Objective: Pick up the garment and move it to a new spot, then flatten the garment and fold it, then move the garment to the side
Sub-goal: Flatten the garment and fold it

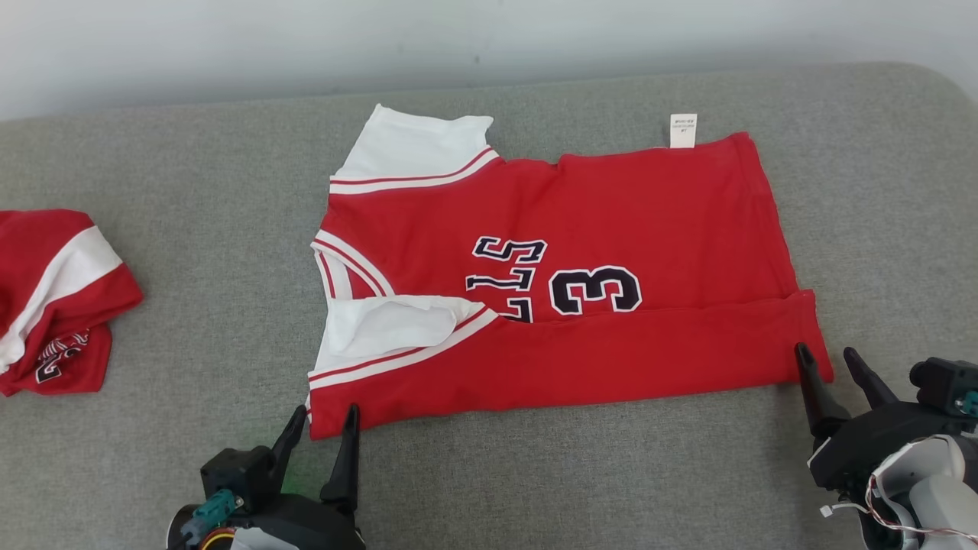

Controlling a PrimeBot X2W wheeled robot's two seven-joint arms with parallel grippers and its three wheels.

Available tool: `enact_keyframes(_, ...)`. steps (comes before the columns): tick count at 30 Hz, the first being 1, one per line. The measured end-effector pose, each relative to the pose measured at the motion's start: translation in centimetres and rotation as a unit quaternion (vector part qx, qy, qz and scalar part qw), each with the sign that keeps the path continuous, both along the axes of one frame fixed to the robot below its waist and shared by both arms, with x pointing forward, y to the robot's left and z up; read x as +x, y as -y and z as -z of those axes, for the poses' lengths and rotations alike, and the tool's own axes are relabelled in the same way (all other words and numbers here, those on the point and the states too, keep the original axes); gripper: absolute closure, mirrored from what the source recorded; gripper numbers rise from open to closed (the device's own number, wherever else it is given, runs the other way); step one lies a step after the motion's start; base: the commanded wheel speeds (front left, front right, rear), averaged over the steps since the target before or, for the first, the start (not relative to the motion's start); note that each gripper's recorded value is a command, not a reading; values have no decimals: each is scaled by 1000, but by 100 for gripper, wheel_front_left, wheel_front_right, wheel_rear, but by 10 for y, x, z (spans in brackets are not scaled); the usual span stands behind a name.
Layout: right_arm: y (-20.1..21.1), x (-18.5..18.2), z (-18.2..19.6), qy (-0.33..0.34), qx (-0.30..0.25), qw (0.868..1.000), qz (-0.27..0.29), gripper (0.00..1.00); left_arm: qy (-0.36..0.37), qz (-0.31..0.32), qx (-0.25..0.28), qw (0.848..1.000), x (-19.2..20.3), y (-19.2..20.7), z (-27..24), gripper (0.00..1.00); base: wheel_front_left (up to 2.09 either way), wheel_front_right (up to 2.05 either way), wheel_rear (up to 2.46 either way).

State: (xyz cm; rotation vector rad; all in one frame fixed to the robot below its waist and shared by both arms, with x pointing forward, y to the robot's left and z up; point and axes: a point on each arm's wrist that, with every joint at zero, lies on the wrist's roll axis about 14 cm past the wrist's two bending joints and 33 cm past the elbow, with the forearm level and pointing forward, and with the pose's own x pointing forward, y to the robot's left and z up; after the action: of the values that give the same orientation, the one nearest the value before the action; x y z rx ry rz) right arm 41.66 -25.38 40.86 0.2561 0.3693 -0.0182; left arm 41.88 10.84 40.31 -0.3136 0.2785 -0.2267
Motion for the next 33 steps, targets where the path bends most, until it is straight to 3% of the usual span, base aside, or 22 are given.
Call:
enact_keyframes(7, -6, 5, 20, -24, -13, 1000, -8, 0, -17, 2, 17, 1000, -2, -1, 14, 0, 0, 0, 0)
enact_keyframes(8, -8, 5, 22, -28, -12, 999, -10, 4, -21, 2, 18, 1000, -2, -1, 16, 0, 0, 0, 0)
enact_keyframes(9, -11, 5, 25, -31, -10, 999, -12, 50, -21, 2, 19, 1000, -2, -2, 17, 0, 0, 0, 0)
enact_keyframes(10, -14, 4, 27, -32, -7, 999, -12, 82, -23, 2, 20, 1000, -2, -2, 17, 0, 0, 0, 0)
enact_keyframes(11, -15, 5, 28, -33, -6, 999, -12, 100, -24, 2, 18, 1000, -2, -1, 18, 55, 0, 0, 0)
enact_keyframes(12, -15, 6, 27, -30, -7, 999, -12, 100, -26, 1, 17, 1000, -3, -2, 19, 100, 0, 0, 0)
enact_keyframes(22, -20, 4, 5, 21, 18, 1000, 0, 100, 6, -17, -2, 1000, -3, -8, -6, 100, 0, 0, 0)
enact_keyframes(33, -15, -47, 10, 20, 34, 999, 7, 100, -3, -42, -16, 999, -56, -13, -4, 100, 0, 0, 0)
